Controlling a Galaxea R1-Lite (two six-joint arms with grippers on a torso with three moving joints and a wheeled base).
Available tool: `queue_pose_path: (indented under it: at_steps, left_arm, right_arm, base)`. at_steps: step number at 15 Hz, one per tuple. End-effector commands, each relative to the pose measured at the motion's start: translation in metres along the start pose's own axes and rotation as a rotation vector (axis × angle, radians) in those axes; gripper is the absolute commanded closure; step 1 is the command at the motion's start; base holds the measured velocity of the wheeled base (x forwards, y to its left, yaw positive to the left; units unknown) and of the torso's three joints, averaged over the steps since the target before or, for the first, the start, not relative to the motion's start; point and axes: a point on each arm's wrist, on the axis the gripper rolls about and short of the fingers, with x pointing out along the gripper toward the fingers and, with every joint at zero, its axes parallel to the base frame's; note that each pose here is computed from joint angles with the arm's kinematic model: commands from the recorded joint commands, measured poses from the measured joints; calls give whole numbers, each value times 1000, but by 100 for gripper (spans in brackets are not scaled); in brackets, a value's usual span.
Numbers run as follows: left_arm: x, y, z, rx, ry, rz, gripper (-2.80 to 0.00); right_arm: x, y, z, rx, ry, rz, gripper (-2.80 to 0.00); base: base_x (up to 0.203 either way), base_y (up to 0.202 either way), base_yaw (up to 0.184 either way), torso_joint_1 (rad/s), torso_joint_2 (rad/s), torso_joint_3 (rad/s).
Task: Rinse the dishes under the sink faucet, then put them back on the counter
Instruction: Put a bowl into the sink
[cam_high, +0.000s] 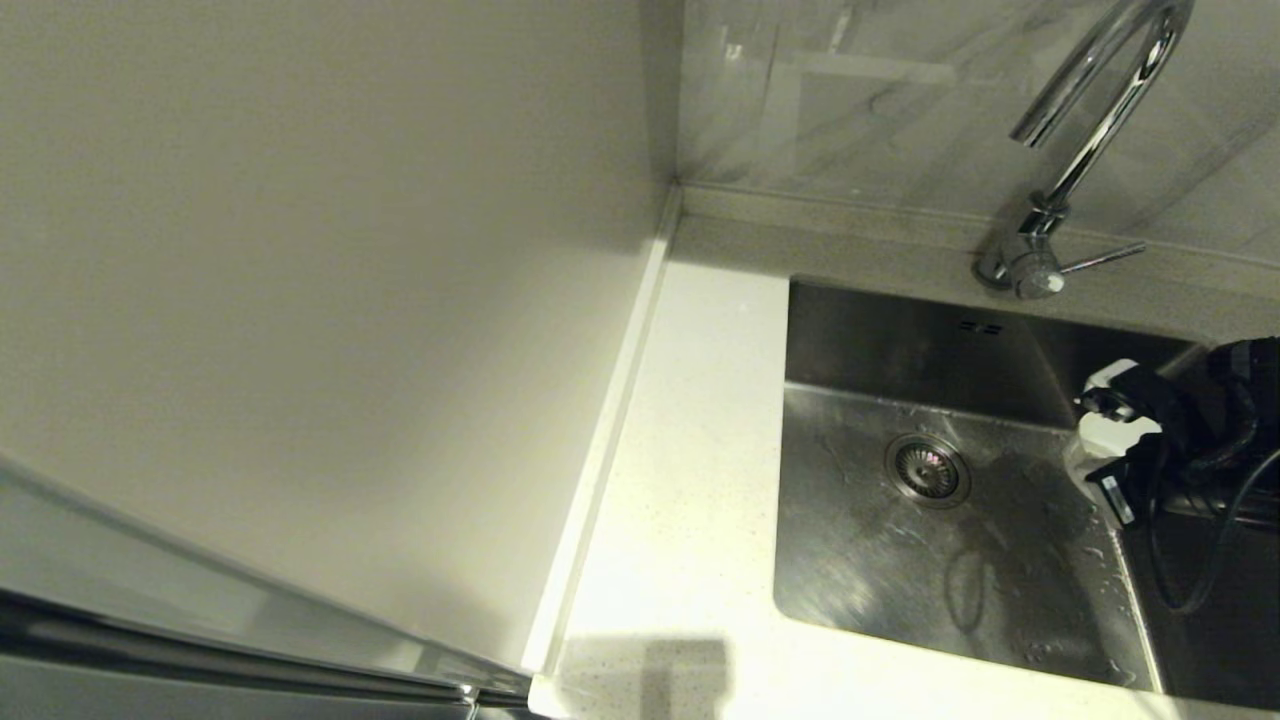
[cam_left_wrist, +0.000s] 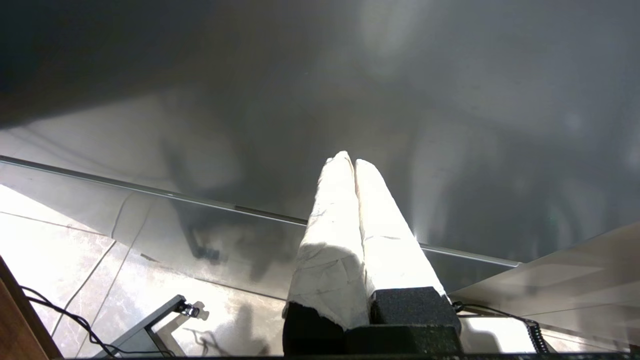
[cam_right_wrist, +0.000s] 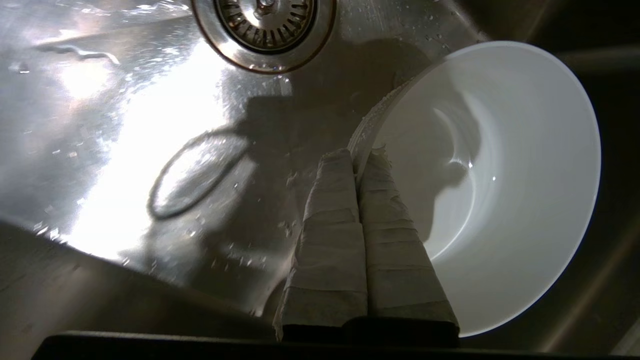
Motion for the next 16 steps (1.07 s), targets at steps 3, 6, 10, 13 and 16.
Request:
queue_pose_path:
  at_steps: [3, 6, 10, 13, 16]
  left_arm:
    - [0, 0, 0, -1, -3, 1, 0]
    - [0, 0, 0, -1, -3, 1, 0]
    - [0, 0, 0, -1, -3, 1, 0]
    - [0, 0, 0, -1, -3, 1, 0]
    - [0, 0, 0, -1, -3, 1, 0]
  right_arm:
    - [61, 18, -28, -14, 74, 10, 0]
    - [89, 22, -35, -22, 46, -58, 0]
    - [113, 27, -27, -38, 4, -120, 0]
    - [124, 34, -16, -54, -17, -132, 0]
    - [140, 43, -10, -66, -1, -171, 0]
  base:
    - [0, 0, 0, 0, 0, 0]
    - [0, 0, 0, 0, 0, 0]
    - [0, 0, 0, 0, 0, 0]
    - [0, 0, 0, 0, 0, 0]
    - [0, 0, 0, 0, 0, 0]
